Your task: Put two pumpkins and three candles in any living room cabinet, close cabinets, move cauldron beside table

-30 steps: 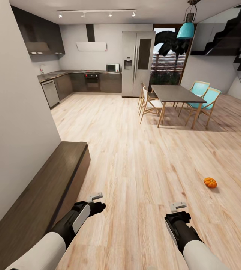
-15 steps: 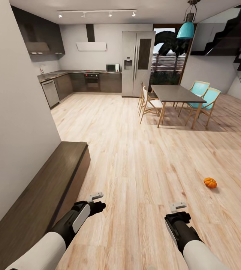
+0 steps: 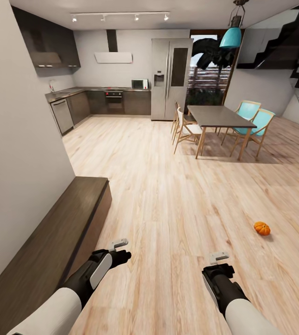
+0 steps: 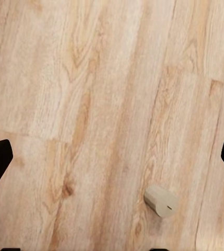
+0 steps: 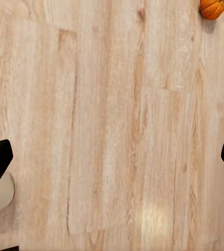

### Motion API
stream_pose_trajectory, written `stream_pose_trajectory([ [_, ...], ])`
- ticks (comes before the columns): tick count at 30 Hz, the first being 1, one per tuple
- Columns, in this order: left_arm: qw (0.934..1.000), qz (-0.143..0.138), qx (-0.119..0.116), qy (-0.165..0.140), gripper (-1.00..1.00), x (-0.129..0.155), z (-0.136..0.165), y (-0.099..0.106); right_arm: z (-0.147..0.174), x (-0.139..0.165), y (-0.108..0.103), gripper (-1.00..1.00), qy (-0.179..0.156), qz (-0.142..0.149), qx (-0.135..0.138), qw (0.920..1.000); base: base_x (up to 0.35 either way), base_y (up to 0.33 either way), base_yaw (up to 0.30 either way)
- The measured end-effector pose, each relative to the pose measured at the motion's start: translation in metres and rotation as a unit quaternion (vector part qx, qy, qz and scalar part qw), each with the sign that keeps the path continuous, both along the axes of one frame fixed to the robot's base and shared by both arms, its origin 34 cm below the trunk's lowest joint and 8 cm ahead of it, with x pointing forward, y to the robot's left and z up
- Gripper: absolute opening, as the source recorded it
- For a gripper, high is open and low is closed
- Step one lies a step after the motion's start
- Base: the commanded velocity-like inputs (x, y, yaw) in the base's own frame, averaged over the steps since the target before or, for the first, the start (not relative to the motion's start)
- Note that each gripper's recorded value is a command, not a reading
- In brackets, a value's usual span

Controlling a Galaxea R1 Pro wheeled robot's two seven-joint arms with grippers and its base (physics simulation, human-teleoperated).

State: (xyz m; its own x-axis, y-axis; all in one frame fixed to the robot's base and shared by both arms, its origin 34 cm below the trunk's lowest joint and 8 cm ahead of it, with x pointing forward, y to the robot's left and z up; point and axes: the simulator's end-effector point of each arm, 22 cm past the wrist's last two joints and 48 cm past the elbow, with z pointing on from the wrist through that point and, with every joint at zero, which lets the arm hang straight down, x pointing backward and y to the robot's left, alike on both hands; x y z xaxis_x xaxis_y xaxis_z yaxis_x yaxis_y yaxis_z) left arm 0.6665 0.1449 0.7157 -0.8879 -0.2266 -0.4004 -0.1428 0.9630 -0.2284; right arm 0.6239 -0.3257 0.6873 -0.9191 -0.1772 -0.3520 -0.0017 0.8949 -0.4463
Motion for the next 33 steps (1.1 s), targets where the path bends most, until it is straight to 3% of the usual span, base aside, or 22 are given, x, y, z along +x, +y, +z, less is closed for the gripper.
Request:
stream_pose_trajectory([
  [16,0.9999,-0.001,-0.003,-0.012,1.00,0.008,0.009,-0.002,-0.001,-0.001,0.010,1.00,0.001,0.003,0.006,1.0000,0.005,0.000,0.000],
  [25,1.0000,-0.002,-0.006,-0.004,1.00,0.005,0.008,-0.005,-0.001,0.000,0.010,1.00,-0.001,0.002,0.006,1.0000,0.000,0.000,0.000],
  [26,0.9999,-0.007,-0.012,-0.001,1.00,0.002,0.008,-0.018,-0.002,-0.001,0.010,1.00,0.000,0.002,0.007,1.0000,0.000,0.000,0.000],
  [28,0.9999,-0.011,-0.013,0.001,1.00,0.001,0.008,-0.022,-0.002,-0.002,0.011,1.00,0.001,0.003,0.007,1.0000,0.000,0.000,0.000],
  [32,0.9999,-0.013,-0.006,0.004,1.00,-0.001,0.005,-0.017,-0.007,-0.007,0.017,1.00,0.004,0.006,0.013,0.9999,0.000,0.000,0.000],
  [33,0.9984,-0.011,0.007,0.055,1.00,-0.037,-0.029,-0.007,-0.028,-0.025,0.037,1.00,0.022,0.022,0.041,0.9987,0.000,0.000,0.000],
])
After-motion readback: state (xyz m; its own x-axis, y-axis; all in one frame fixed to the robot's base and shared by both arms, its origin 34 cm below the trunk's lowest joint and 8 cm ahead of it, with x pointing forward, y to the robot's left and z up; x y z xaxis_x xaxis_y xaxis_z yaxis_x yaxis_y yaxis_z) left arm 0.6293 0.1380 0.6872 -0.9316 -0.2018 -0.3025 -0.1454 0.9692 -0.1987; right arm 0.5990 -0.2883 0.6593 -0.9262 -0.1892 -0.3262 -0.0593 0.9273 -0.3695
